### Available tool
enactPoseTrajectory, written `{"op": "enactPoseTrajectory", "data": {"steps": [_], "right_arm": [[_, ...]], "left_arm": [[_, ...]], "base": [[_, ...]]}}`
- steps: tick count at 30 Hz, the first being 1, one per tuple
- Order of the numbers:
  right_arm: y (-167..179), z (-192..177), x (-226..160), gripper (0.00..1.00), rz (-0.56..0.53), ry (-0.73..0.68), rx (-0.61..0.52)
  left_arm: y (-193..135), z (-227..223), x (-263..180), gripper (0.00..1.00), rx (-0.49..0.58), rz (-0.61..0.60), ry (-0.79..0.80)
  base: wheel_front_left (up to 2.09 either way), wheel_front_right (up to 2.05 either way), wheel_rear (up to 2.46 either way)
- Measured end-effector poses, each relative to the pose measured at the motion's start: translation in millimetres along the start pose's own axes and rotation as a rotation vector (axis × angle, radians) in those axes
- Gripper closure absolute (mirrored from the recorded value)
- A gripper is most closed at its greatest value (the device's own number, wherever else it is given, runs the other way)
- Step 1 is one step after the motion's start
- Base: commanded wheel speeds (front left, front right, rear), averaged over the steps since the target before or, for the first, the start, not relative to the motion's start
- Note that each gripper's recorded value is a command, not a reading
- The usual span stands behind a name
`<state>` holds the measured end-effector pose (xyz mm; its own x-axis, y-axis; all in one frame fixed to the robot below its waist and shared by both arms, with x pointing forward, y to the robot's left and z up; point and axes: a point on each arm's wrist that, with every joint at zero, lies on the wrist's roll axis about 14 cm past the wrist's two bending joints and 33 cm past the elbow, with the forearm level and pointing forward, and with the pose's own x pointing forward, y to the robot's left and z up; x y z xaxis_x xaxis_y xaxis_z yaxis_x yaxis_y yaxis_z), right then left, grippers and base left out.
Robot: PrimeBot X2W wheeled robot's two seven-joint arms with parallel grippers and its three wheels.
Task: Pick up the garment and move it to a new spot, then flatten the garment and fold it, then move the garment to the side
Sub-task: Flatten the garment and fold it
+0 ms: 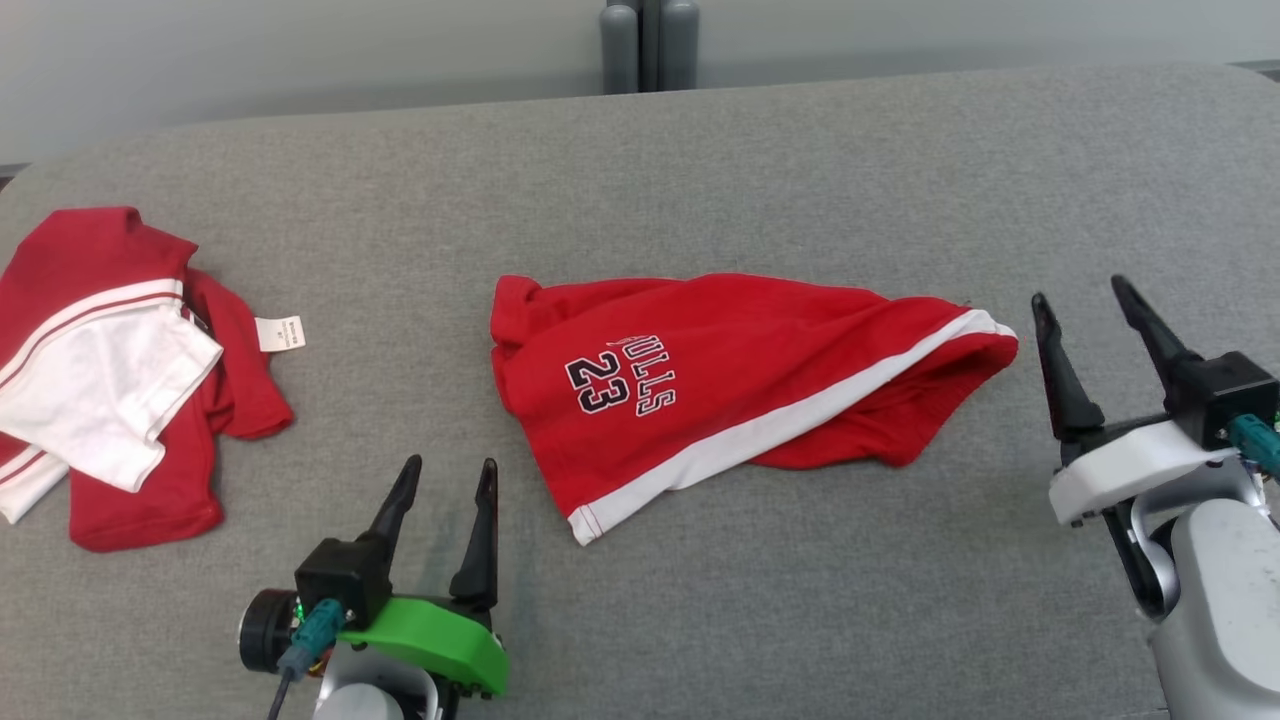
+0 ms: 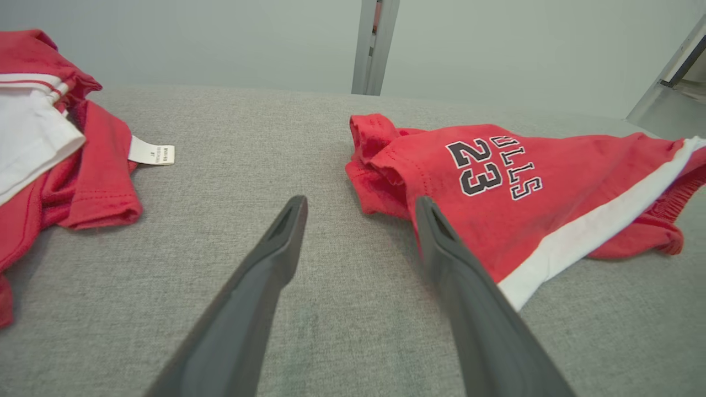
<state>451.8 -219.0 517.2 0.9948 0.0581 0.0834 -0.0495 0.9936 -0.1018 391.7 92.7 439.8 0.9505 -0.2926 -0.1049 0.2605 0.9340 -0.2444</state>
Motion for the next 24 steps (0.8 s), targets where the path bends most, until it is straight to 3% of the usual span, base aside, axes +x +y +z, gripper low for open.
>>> {"op": "enactPoseTrajectory", "data": {"steps": [7, 19, 20, 21, 23, 24], "right_arm": [[6.7, 20.5, -2.6, 0.0, -0.024, -0.073, 0.043], [10.4, -5.9, -3.2, 0.0, -0.03, -0.006, 0.05], [9.8, -7.0, -3.5, 0.0, -0.033, -0.003, 0.05], [9.5, -8.2, -3.7, 0.0, -0.035, 0.0, 0.051], [9.0, -10.6, -4.2, 0.0, -0.037, 0.007, 0.052], [9.0, -11.7, -4.3, 0.0, -0.037, 0.01, 0.052]], "left_arm": [[-25.2, -27.1, 0.3, 0.0, -0.047, -0.072, 0.084], [-66.5, -81.0, 0.0, 0.0, -0.114, -0.198, 0.265], [-66.7, -82.4, 0.8, 0.07, -0.121, -0.199, 0.271], [-66.6, -82.6, 2.1, 0.28, -0.126, -0.2, 0.272], [-66.8, -80.7, 4.4, 0.84, -0.137, -0.199, 0.265], [-66.6, -77.9, 6.1, 1.0, -0.14, -0.199, 0.255]], "base": [[0.0, 0.0, 0.0], [0.0, 0.0, 0.0], [0.0, 0.0, 0.0], [0.0, 0.0, 0.0], [0.0, 0.0, 0.0], [0.0, 0.0, 0.0]]}}
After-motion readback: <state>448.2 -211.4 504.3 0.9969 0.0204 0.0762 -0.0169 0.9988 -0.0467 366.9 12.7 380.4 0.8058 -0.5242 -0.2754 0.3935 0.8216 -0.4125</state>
